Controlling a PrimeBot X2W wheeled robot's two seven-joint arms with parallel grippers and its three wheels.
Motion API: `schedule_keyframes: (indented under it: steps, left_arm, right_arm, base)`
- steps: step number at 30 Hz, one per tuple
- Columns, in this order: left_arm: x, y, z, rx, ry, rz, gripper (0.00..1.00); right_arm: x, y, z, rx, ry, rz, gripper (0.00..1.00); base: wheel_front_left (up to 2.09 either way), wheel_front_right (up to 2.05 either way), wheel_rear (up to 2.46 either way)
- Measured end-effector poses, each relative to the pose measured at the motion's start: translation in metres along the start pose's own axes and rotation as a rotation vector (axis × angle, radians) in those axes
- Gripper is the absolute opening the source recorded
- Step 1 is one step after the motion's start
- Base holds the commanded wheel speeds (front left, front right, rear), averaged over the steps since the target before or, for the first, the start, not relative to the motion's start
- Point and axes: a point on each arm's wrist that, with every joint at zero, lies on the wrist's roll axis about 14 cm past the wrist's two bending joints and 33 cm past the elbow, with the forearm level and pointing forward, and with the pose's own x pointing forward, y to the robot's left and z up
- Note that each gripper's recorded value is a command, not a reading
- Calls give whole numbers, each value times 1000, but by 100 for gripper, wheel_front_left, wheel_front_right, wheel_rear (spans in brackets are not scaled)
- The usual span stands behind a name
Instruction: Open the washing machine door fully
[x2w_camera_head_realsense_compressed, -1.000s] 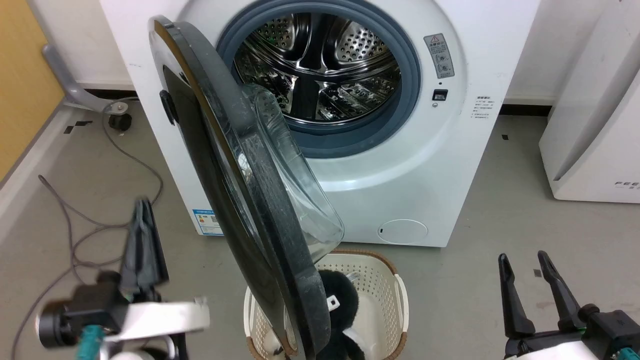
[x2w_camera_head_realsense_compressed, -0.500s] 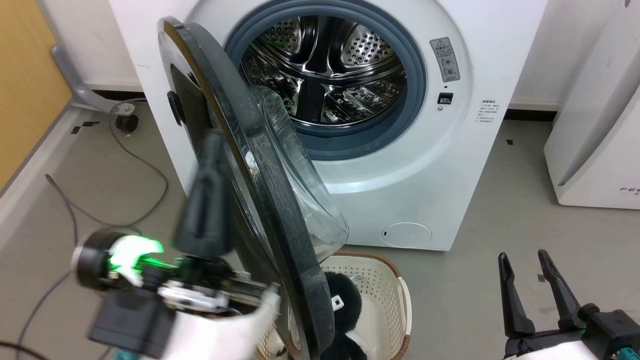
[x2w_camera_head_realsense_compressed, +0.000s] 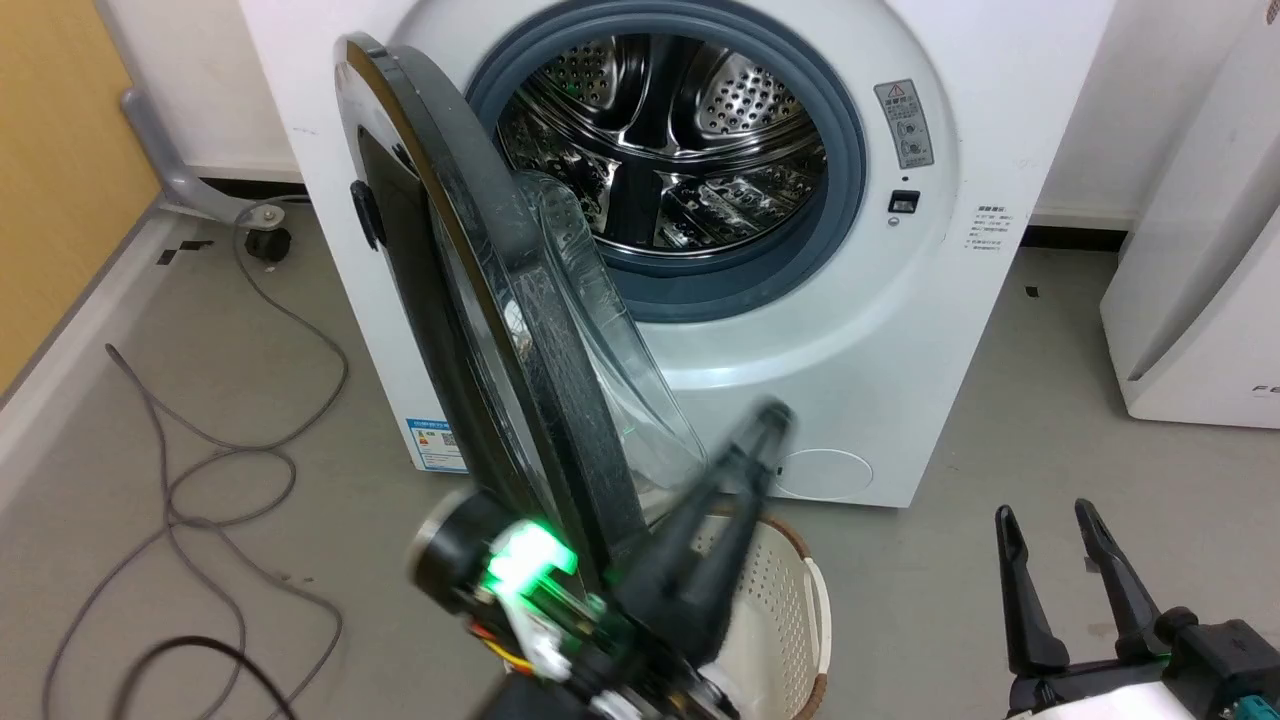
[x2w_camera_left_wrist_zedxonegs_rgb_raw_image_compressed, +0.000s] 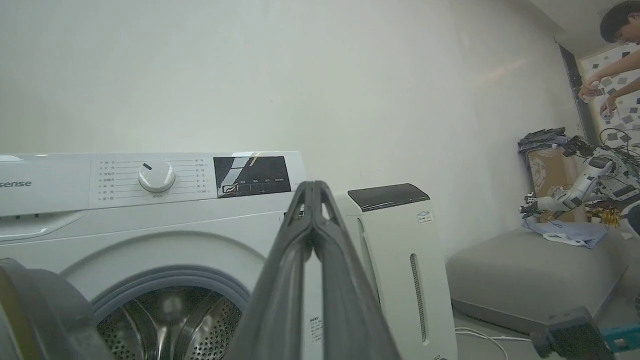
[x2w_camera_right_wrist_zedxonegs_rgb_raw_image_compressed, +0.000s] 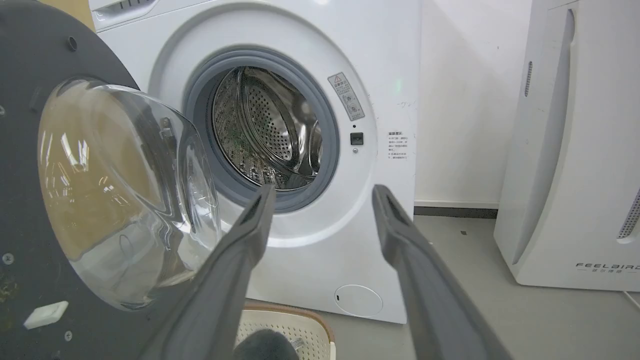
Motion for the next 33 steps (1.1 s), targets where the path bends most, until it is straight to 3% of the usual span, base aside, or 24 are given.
schedule_keyframes:
  steps: [7,15,23,33]
  left_arm:
    - [-16,-42,-24,-80,94,-123,0]
    - [-34,-55,-47,-117,192,-142,0]
    - [-60,-52,-88,-138,348,-115,0]
    - [-92,-21,-130,-104,510,25,0]
  right_arm:
    - [0,4,-2,0,5,12,100]
    - [4,7,-6,4,16,22,100]
    - [7,9,-14,7,38,31,100]
    - [8,9,-21,3,57,32,100]
  base:
    - [0,0,0]
    - [0,0,0]
    - [0,0,0]
    - [0,0,0]
